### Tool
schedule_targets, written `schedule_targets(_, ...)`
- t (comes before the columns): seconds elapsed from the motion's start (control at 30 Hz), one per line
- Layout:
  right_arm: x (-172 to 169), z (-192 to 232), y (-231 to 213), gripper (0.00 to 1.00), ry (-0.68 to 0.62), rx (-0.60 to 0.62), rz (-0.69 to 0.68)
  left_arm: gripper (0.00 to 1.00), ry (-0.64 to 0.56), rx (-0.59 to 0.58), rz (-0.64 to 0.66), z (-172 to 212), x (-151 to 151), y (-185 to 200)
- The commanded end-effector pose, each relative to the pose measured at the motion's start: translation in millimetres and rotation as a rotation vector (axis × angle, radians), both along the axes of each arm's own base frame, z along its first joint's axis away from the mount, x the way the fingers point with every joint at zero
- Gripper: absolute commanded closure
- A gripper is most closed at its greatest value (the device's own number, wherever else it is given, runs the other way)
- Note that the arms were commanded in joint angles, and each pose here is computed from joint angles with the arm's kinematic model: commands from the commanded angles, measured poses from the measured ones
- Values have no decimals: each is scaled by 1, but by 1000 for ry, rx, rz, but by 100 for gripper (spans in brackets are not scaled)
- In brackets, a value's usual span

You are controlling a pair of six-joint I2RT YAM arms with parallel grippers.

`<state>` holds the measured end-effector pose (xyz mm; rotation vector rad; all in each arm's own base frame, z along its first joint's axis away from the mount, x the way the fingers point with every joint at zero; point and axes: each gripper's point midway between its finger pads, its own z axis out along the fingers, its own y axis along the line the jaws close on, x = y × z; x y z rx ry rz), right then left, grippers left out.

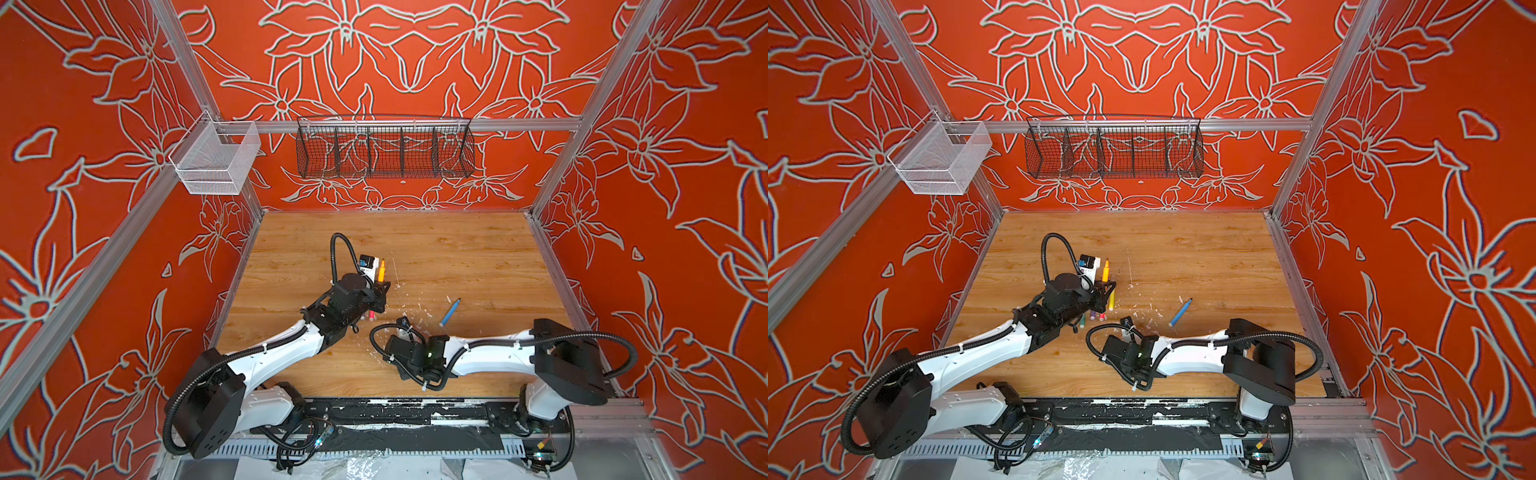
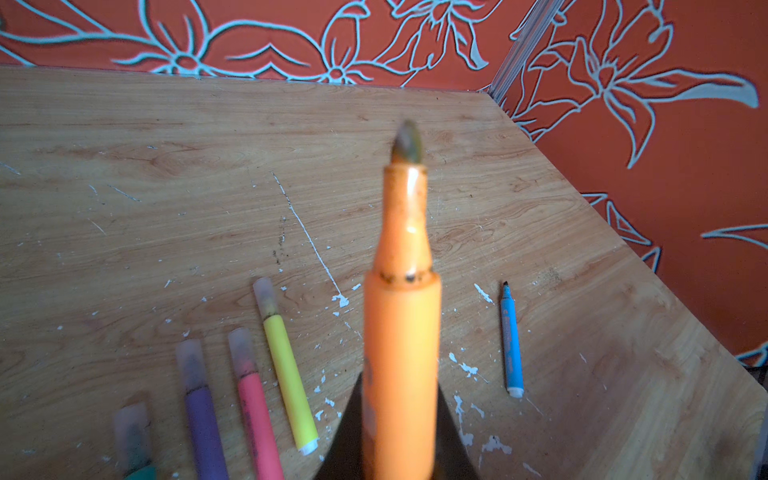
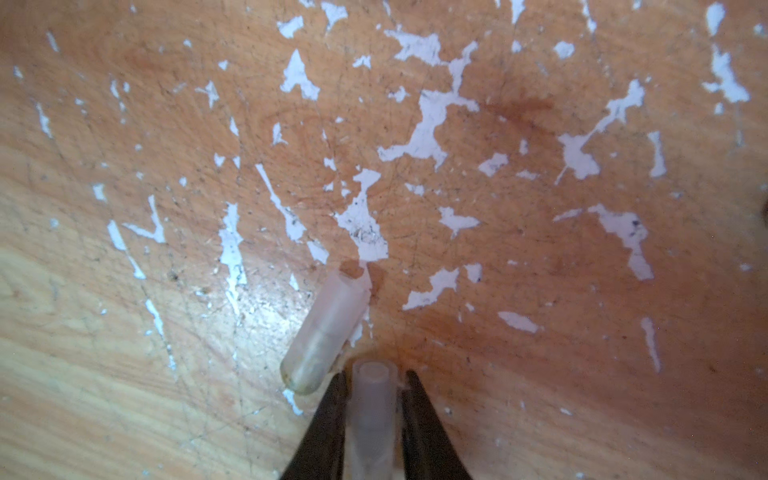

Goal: Insert the pens into the pen caps
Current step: 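Lower the right gripper and close it on a translucent cap, then lift the translucent cap with the right gripper toward the orange highlighter tip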

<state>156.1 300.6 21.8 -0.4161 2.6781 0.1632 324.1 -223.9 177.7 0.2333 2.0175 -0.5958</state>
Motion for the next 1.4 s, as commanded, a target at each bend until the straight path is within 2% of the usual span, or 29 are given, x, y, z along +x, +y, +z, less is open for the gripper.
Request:
schedule_targets(0.0, -10, -33, -40, 79, 65, -154, -23, 100, -46, -21, -15, 14, 0, -3)
schedule_targets(0.23, -6, -26, -35, 87, 55, -115, -21, 100, -44, -23, -25, 12, -1, -4)
schedule_targets(0.4, 15, 7, -39, 90, 2, -27, -42, 100, -52, -26, -31, 14, -2, -4)
schedule_targets(0.6, 51, 77, -62, 90, -128, 147, -121, 100, -64, -34, -50, 16, -4, -7)
schedule_targets(0.83, 84, 169, -85, 90, -342, 317, -210, 100, -94, -61, -99, 21, -11, -11)
schedule_targets(0.9, 90, 195, -86, 94, -400, 374, -236, 100, -109, -71, -119, 23, -14, -13)
schedule_targets(1.07, 101, 261, -76, 95, -549, 594, -247, 100, -141, -109, -209, 29, -26, -25)
schedule_targets(1.2, 109, 291, -69, 100, -611, 701, -272, 100, -162, -124, -255, 35, -33, -33)
schedule_targets(1.37, 117, 312, -46, 100, -608, 787, -244, 100, -195, -94, -319, 43, -46, -46)
